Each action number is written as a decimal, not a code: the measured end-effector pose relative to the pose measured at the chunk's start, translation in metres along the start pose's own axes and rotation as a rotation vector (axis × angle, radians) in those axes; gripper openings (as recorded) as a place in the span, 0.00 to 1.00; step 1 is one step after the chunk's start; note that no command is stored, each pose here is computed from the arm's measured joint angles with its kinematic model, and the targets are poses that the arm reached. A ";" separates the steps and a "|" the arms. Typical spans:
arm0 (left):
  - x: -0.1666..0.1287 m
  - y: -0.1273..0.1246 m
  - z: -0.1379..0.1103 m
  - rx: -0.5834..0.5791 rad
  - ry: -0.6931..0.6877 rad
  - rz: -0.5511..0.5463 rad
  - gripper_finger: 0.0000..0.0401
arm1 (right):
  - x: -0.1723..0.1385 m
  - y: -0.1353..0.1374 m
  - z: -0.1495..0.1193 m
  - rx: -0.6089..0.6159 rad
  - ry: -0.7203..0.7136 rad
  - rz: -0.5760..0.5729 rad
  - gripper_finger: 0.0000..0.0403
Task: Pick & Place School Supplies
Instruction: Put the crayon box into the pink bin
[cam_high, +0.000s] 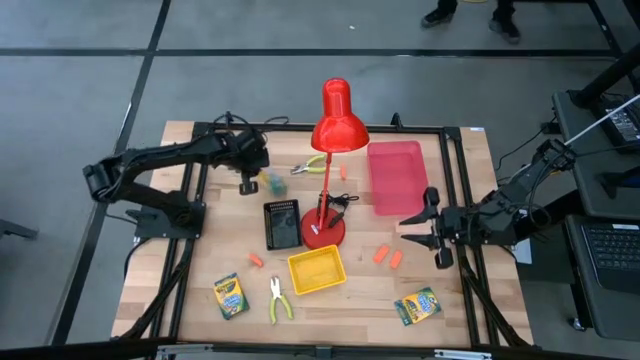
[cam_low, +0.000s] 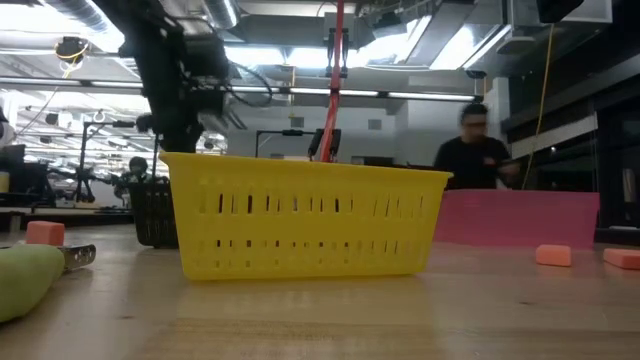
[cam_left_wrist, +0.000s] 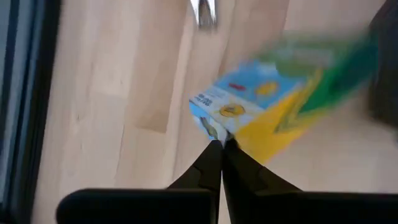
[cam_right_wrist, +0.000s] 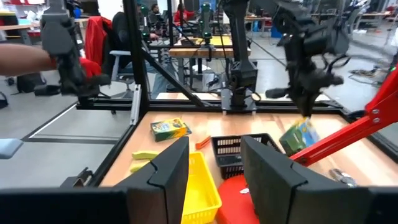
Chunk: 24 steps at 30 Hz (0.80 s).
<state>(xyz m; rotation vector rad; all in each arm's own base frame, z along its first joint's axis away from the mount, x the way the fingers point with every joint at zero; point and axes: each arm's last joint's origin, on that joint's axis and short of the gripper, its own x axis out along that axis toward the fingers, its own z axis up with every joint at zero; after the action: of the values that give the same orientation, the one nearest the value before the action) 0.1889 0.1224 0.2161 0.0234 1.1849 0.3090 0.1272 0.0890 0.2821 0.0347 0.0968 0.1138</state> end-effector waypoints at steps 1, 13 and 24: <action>-0.005 0.000 0.000 -0.025 -0.024 -0.004 0.01 | 0.000 0.000 0.000 0.000 0.001 0.007 0.37; -0.042 -0.017 -0.002 -0.111 -0.177 -0.034 0.01 | -0.001 0.005 0.000 -0.006 -0.004 0.042 0.37; -0.064 -0.063 0.006 -0.016 -0.309 -0.122 0.00 | 0.010 0.016 -0.001 0.000 -0.017 0.099 0.37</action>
<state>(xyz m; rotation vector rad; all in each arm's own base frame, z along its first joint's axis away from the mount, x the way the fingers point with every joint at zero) 0.1870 0.0474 0.2653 -0.0150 0.8730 0.1990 0.1357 0.1058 0.2804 0.0407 0.0783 0.2128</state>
